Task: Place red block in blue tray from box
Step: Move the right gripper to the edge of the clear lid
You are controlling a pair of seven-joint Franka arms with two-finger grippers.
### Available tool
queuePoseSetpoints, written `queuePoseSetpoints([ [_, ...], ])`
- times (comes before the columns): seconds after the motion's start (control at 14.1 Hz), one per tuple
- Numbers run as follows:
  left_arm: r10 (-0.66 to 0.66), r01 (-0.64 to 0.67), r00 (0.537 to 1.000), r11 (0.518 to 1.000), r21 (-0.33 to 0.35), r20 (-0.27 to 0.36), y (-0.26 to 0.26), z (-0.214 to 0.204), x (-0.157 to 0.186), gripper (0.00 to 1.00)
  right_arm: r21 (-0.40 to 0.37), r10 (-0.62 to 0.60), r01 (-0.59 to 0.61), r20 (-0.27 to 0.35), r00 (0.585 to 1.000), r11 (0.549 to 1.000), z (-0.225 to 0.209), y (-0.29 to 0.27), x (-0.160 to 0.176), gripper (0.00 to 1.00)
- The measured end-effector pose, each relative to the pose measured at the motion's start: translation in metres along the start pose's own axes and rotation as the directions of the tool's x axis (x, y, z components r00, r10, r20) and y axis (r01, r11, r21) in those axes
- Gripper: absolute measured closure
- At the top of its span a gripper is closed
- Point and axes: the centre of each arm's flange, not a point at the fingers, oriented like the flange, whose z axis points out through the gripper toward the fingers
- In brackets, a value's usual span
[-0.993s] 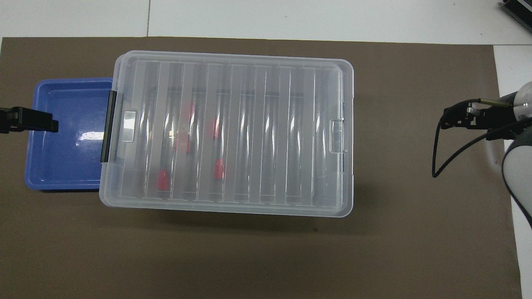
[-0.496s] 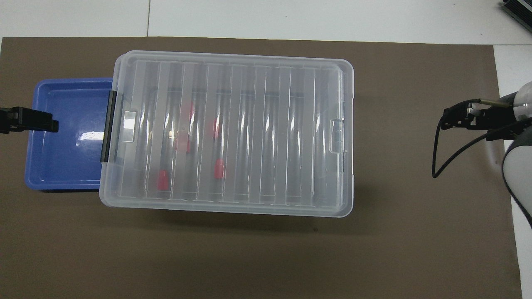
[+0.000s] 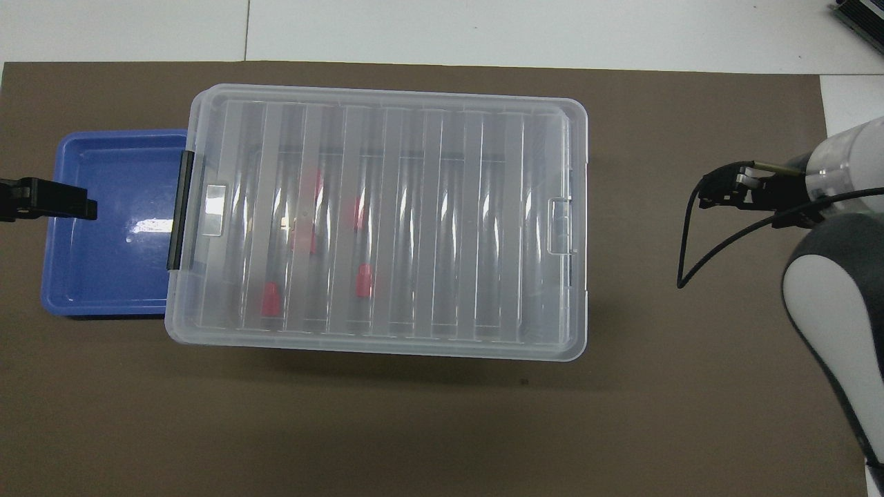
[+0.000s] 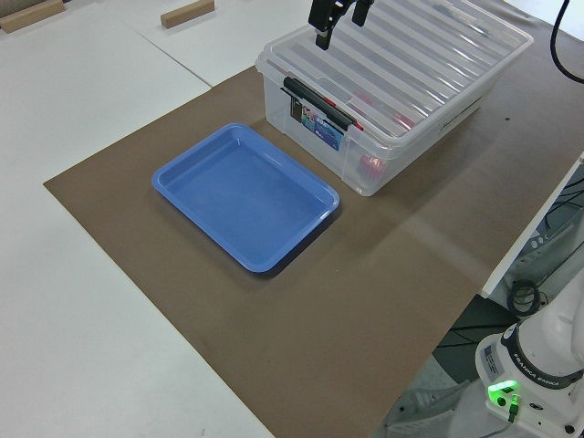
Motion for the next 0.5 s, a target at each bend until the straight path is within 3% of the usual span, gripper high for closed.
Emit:
queuePoseSetpoints([
  [0.5,0.0,0.0,1.0,1.0,0.0,0.0,0.0,0.0,0.0,0.0,0.033,0.009,-0.008,-0.018,1.0,0.999,0.051,-0.088,-0.015,0.0],
])
